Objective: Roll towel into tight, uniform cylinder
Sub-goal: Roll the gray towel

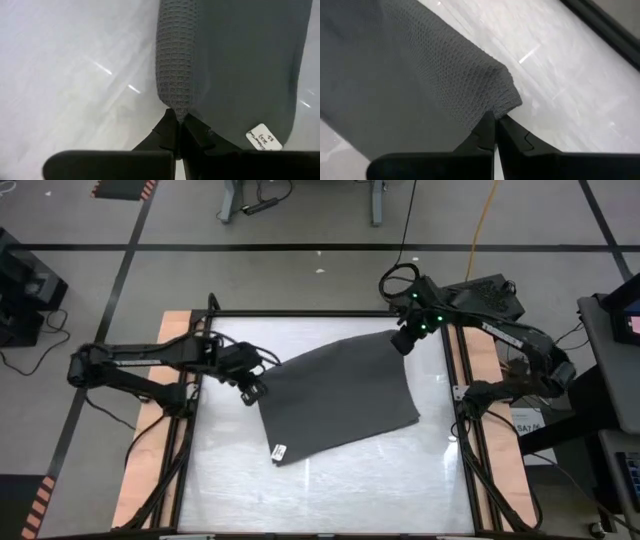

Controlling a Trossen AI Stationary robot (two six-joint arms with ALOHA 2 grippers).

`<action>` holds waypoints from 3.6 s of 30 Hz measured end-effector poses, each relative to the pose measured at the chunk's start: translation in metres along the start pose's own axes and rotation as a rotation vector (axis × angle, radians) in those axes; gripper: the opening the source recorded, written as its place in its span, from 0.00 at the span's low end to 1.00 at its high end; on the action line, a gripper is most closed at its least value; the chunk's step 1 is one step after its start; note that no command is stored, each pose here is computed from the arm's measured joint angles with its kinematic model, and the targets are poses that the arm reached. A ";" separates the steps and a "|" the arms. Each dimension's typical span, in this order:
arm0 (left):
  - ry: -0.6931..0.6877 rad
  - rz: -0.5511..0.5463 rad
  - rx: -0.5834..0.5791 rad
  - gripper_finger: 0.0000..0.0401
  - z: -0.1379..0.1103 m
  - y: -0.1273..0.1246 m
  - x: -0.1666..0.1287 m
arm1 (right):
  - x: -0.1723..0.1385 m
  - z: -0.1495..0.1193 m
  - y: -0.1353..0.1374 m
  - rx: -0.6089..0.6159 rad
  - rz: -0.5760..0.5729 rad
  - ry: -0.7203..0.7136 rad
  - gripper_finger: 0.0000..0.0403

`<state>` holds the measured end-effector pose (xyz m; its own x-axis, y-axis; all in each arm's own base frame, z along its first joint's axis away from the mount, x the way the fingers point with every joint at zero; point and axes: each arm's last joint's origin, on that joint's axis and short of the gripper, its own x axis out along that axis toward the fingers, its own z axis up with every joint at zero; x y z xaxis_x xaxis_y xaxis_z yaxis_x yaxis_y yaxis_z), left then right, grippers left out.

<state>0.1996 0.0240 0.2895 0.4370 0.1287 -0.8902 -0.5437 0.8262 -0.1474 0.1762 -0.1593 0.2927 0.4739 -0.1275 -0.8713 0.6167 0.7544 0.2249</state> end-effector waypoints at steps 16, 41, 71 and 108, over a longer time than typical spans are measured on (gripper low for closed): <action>-0.090 0.292 0.291 0.03 -0.007 0.004 -0.009 | -0.013 0.006 0.010 -0.115 -0.109 -0.192 0.00; 0.061 0.048 0.310 0.03 -0.026 -0.028 0.005 | 0.066 -0.059 0.023 -0.108 0.041 0.140 0.00; 0.205 0.052 0.325 0.04 -0.022 -0.049 0.050 | 0.066 -0.083 0.024 -0.100 0.054 0.350 0.25; 0.221 -0.095 -0.854 0.54 -0.089 -0.038 0.082 | 0.072 -0.073 0.044 0.112 0.139 0.252 0.38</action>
<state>0.1924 -0.0462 0.1835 0.4068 -0.1012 -0.9079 -0.9000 0.1258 -0.4173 0.1911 -0.0879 0.2083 0.3963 0.1465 -0.9064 0.6291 0.6758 0.3842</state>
